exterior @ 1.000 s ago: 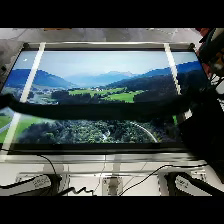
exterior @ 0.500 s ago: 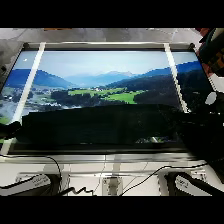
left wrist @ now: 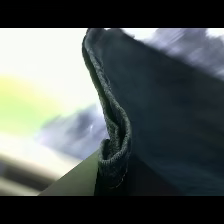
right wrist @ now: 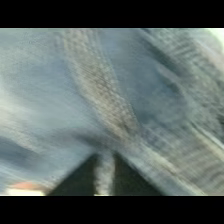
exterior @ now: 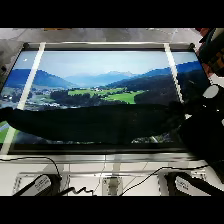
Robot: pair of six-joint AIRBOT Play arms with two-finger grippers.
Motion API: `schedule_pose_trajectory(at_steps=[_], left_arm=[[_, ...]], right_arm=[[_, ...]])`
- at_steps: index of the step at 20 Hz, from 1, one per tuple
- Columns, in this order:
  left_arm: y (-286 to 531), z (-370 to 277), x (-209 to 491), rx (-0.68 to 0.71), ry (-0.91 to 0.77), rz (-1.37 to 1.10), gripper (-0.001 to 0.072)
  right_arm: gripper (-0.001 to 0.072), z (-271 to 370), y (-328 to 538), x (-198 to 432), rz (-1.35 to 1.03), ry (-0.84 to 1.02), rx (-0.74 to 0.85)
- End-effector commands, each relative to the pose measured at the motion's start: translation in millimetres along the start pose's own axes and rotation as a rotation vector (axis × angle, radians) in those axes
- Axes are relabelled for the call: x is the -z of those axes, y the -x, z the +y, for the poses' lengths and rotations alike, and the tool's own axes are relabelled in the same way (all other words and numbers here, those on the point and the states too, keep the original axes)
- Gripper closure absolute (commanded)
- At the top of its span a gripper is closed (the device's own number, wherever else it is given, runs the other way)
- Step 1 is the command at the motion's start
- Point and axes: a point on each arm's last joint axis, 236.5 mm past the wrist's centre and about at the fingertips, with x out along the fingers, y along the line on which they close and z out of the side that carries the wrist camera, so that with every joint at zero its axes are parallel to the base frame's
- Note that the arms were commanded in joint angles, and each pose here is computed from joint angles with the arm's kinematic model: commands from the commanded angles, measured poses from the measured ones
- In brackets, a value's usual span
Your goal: Fold the clothes and pants, and hang the long-sleeved shirts on hangers.
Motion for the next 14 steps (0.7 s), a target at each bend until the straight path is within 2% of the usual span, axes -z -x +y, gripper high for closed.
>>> schedule_pose_trajectory(at_steps=[1, 4, 8, 11, 14], left_arm=[[52, -73, -40, 0.198, -0.022, -0.204, 0.0667], [106, -147, -59, 0.450, -0.008, -0.341, 0.0668], [164, -217, -59, 0.702, -0.053, -0.423, 0.0668], [183, -243, -56, 0.807, -0.054, -0.431, 0.0667], [187, -257, -50, 0.839, -0.080, -0.415, 0.0667]], right_arm=[[0.0663, 104, -3, -58, -0.277, 0.066, -0.197], [0.0663, 195, -22, -63, -0.391, 0.128, -0.301], [0.0664, 306, -87, -1, -0.288, 0.210, -0.415], [0.0664, 381, -135, 67, -0.138, 0.260, -0.495], [0.0664, 450, -158, 126, -0.052, 0.329, -0.575]])
